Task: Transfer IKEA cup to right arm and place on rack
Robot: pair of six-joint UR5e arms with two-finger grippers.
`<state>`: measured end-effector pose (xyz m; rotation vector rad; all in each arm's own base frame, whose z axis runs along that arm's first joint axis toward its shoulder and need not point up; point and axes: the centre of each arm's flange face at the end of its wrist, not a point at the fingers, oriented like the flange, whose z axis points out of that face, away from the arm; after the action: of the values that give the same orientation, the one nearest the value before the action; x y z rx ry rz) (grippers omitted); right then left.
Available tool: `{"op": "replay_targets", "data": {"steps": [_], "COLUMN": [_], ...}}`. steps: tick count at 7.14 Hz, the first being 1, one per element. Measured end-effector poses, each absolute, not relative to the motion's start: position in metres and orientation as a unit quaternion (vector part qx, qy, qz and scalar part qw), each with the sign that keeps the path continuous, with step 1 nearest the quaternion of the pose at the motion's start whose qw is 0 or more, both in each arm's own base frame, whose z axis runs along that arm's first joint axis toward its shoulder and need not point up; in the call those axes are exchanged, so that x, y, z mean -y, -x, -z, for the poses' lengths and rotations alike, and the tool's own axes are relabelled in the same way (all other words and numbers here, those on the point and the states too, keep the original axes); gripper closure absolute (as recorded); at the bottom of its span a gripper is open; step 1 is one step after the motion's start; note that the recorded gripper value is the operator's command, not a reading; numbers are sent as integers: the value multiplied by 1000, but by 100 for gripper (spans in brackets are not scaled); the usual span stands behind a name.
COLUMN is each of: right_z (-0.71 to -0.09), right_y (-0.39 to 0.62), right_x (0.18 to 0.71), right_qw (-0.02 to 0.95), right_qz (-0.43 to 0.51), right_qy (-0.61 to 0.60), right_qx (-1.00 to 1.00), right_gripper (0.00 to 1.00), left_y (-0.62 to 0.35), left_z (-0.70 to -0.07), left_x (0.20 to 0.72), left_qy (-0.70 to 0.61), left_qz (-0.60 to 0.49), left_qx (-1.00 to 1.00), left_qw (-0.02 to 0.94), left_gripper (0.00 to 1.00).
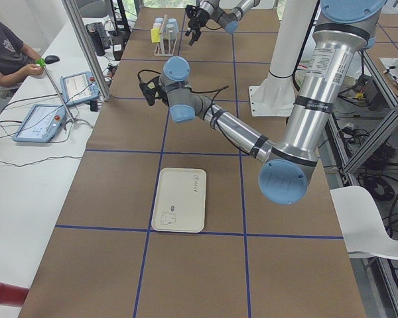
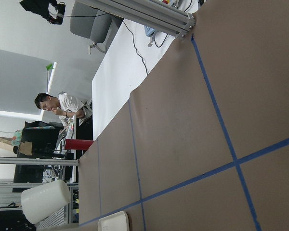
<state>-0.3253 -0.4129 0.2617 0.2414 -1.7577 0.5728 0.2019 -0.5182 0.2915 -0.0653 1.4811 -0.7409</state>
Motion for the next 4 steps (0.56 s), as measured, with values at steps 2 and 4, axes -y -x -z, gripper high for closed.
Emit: {"op": "replay_targets", "data": {"steps": [2, 4], "right_z": [-261, -250], "right_y": [326, 335], "right_x": [408, 405], "right_qw": [575, 556], "right_qz": [-252, -259], "right_qy": [-86, -80], "right_qx": [774, 786], "right_gripper": [0, 0], "left_y": [-247, -303], "left_z": [-277, -265], "left_x": [494, 458], "left_qy": [44, 66], "left_qz": [368, 399], "left_qx": [-718, -767], "left_qw": [588, 498], "left_gripper": [100, 100]}}
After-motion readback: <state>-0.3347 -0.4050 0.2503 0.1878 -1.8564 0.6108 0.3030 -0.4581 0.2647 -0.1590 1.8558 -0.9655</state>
